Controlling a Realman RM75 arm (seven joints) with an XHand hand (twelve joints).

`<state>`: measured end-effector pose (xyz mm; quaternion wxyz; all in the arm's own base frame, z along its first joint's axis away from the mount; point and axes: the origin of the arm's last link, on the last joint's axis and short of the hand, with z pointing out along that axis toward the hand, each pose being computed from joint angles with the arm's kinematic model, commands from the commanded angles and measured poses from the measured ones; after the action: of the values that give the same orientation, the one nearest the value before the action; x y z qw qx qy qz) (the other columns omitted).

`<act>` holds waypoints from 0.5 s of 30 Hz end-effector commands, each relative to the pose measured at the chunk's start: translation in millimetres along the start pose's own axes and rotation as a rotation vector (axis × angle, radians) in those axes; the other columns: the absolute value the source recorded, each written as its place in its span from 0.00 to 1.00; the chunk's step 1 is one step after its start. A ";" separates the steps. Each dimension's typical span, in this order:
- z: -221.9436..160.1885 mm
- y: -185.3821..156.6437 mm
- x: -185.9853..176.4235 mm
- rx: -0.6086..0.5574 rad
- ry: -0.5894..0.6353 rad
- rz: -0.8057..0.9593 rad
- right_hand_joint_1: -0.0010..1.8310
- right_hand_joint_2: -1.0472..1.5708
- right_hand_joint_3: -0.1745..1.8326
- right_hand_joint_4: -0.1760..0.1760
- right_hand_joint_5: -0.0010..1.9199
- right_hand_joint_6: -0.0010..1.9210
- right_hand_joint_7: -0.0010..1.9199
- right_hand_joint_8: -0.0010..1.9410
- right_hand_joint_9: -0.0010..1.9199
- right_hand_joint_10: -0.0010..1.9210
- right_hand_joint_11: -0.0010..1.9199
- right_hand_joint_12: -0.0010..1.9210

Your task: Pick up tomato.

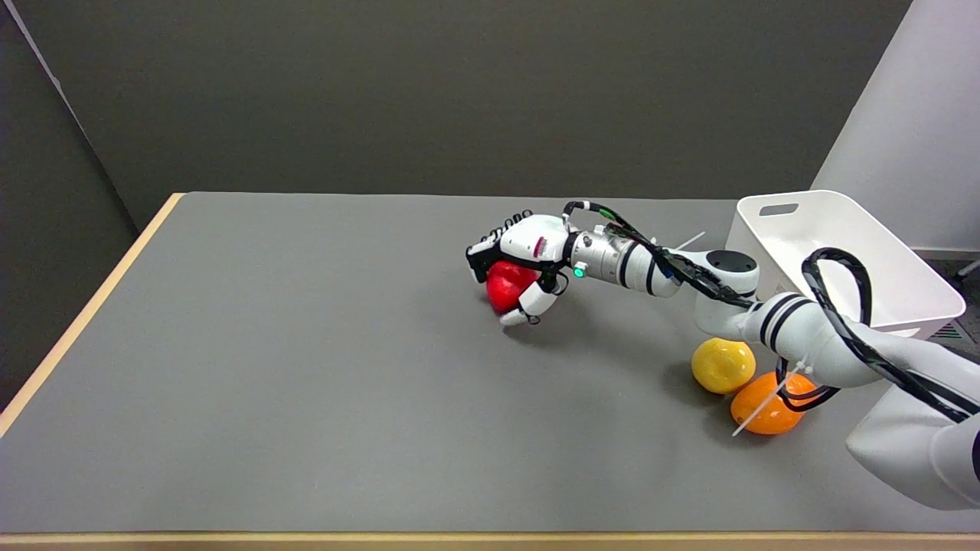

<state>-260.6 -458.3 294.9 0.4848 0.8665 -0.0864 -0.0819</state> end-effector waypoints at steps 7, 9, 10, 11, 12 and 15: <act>-1.6 -3.5 6.6 0.014 0.020 -0.020 0.73 0.83 0.21 0.03 0.31 0.87 0.42 0.64 0.41 0.74 0.47 0.84; -3.1 -2.7 10.4 0.012 0.035 -0.019 0.73 0.82 0.21 0.04 0.31 0.87 0.42 0.64 0.41 0.74 0.47 0.85; -4.5 -2.8 14.9 0.015 0.050 -0.021 0.73 0.82 0.22 0.04 0.31 0.87 0.42 0.64 0.41 0.74 0.47 0.85; -5.7 -2.5 18.3 0.017 0.061 -0.022 0.73 0.82 0.22 0.04 0.31 0.87 0.42 0.64 0.41 0.74 0.47 0.85; -7.4 -3.3 25.4 0.022 0.086 -0.026 0.73 0.82 0.22 0.05 0.31 0.86 0.42 0.64 0.41 0.74 0.48 0.85; -18.4 -2.4 55.3 0.025 0.181 -0.087 0.73 0.82 0.22 0.05 0.31 0.86 0.42 0.64 0.41 0.74 0.48 0.86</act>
<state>-257.3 -456.8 293.5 0.4817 0.8691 -0.0773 -0.0814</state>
